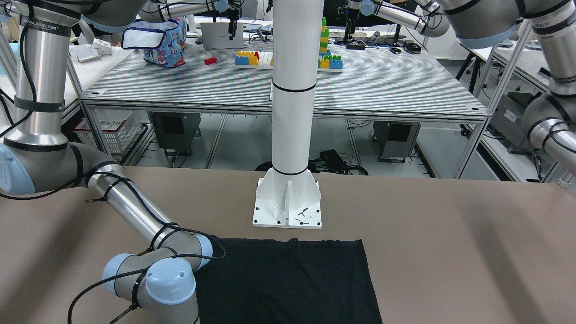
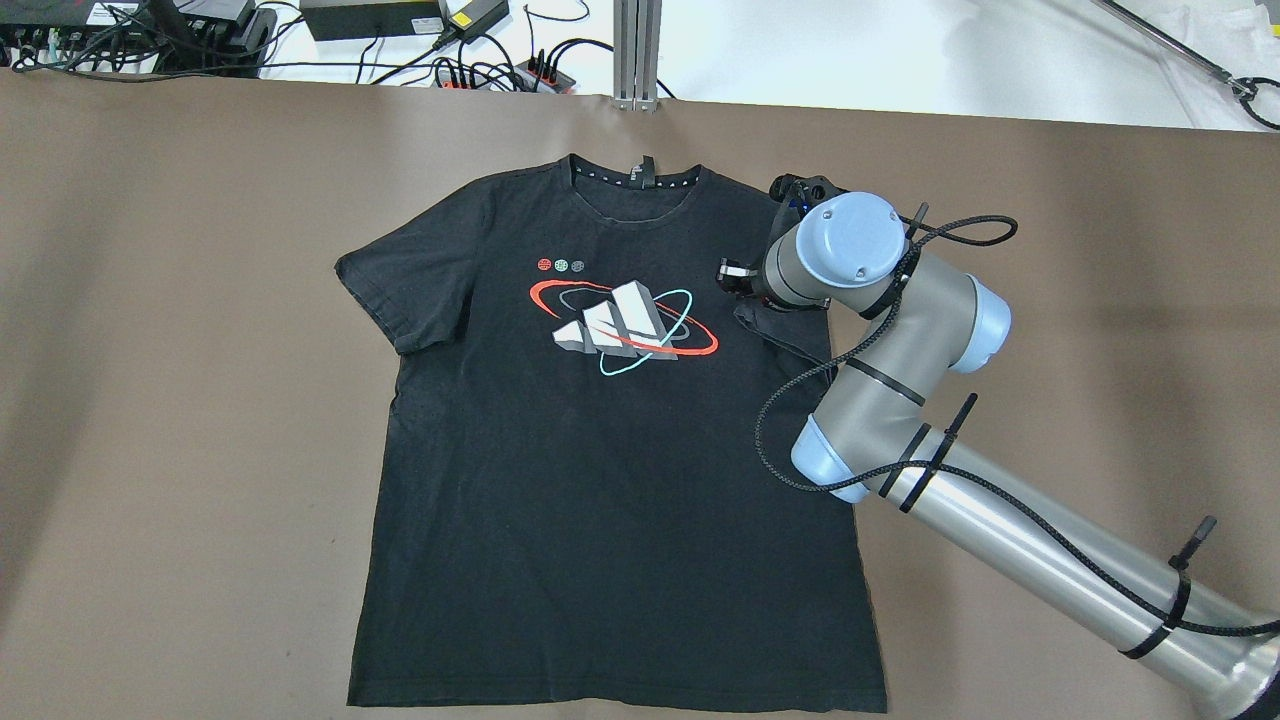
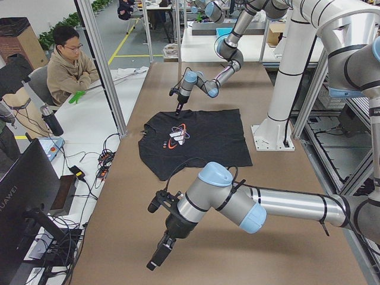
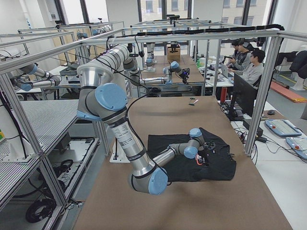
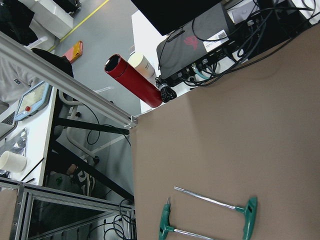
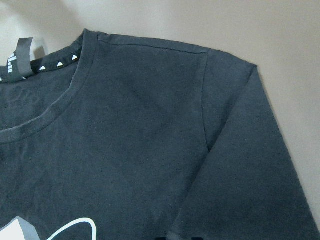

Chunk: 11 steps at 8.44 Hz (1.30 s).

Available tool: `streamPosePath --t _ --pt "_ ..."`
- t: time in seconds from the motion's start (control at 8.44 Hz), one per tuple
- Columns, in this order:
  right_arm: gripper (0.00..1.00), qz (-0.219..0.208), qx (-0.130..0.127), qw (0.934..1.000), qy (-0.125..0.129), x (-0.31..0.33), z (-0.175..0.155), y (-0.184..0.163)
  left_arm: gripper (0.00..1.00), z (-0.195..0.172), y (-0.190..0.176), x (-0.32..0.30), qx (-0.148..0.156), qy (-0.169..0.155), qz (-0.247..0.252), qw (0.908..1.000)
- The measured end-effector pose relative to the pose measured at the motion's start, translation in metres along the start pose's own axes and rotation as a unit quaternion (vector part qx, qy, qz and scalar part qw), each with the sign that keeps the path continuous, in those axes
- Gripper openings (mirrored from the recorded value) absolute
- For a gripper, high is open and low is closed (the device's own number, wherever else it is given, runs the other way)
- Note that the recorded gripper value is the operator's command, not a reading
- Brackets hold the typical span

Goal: Fold clothes
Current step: 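Lower the right gripper onto the shirt near the collar and sleeve, then bring the left gripper in to the shirt's other shoulder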

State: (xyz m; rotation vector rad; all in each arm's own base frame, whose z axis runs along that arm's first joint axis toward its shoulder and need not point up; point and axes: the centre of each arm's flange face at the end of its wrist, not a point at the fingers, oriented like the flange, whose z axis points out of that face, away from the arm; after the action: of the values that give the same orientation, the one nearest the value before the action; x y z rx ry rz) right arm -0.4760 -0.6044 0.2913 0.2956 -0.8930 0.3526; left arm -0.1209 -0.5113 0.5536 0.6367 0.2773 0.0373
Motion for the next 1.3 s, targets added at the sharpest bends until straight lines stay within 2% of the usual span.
streamPosePath --t 0.36,0.59,0.71,0.95,1.3 --pt "0.95 -0.001 0.002 0.9999 -0.010 -0.007 -0.007 0.002 0.92 0.013 -0.028 0.058 -0.008 0.104 -0.047 0.9935" --pt "0.95 -0.002 0.004 0.9998 -0.018 -0.009 -0.014 0.003 0.86 0.045 -0.078 0.117 -0.041 0.208 -0.064 0.9752" --pt "0.95 -0.002 0.004 0.9998 -0.020 -0.009 -0.017 0.004 0.84 0.061 -0.103 0.150 -0.059 0.244 -0.066 0.9658" --pt "0.95 -0.003 0.006 0.9997 -0.025 -0.009 -0.022 0.005 0.80 0.083 -0.139 0.227 -0.092 0.287 -0.061 0.9516" --pt "0.95 -0.004 0.006 0.9996 -0.026 -0.010 -0.023 0.005 0.67 0.107 -0.169 0.327 -0.117 0.319 -0.059 0.9386"
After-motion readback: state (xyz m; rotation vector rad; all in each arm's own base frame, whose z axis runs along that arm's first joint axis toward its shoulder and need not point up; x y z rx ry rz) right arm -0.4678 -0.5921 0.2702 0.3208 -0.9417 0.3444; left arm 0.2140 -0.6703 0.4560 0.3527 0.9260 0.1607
